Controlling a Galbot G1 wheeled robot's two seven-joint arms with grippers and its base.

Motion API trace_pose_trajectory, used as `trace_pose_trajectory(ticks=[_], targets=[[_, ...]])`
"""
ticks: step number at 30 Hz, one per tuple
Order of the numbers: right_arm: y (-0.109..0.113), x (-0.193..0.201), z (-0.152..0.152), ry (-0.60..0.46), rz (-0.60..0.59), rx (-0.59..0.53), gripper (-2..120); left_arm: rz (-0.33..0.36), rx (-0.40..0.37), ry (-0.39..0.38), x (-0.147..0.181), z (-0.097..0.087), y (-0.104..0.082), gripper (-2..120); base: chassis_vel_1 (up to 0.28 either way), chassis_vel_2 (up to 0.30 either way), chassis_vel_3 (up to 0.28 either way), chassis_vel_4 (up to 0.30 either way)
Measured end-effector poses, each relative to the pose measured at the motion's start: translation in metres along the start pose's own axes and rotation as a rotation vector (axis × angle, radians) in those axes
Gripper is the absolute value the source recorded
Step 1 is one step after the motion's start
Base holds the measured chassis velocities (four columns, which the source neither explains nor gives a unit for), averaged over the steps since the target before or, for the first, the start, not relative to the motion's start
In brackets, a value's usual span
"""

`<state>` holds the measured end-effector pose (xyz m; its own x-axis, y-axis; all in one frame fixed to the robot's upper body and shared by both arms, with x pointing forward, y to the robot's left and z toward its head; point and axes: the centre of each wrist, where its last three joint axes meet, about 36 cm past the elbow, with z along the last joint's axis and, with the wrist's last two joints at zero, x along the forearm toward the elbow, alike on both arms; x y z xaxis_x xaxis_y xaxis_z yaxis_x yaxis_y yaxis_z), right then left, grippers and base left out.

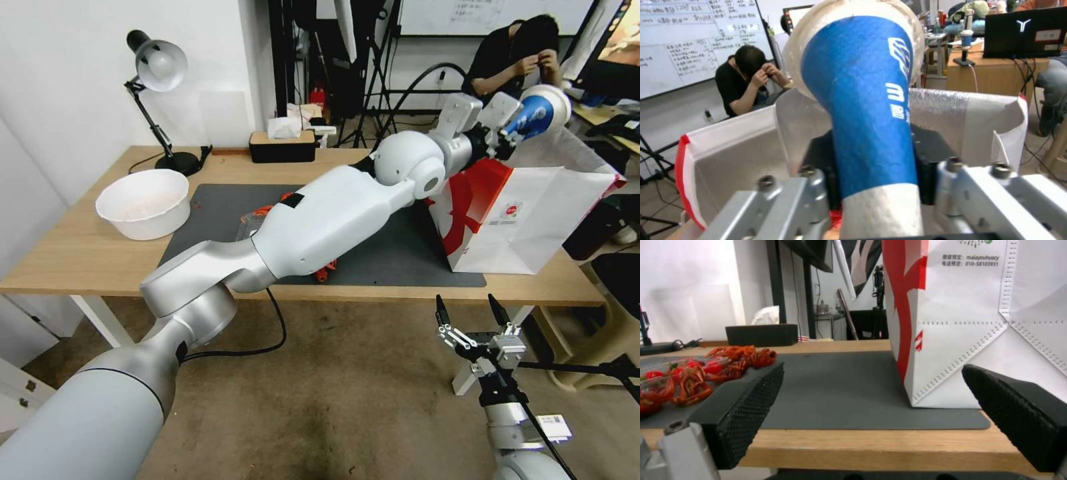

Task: Pick up the trash from the table and place it into the takeout bag.

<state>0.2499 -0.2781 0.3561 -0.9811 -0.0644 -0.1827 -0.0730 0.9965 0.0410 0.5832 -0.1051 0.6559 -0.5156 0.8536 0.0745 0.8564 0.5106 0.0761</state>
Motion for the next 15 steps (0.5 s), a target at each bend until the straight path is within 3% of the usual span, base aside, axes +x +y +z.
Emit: trace_pose_trajectory(ticks=[11,15], targets=[[0.002,-0.001,0.001,0.003,-0.006,-0.004,100,-0.018,-0.001,-0.002,0.013,0.006,0.008,73,0.0,0.0,0.0,0.0],[0.003,-0.002,0.002,0.003,-0.009,-0.003,100,-0.038,0.002,-0.009,0.022,0.009,0.011,93,0.0,0.0,0.0,0.0]])
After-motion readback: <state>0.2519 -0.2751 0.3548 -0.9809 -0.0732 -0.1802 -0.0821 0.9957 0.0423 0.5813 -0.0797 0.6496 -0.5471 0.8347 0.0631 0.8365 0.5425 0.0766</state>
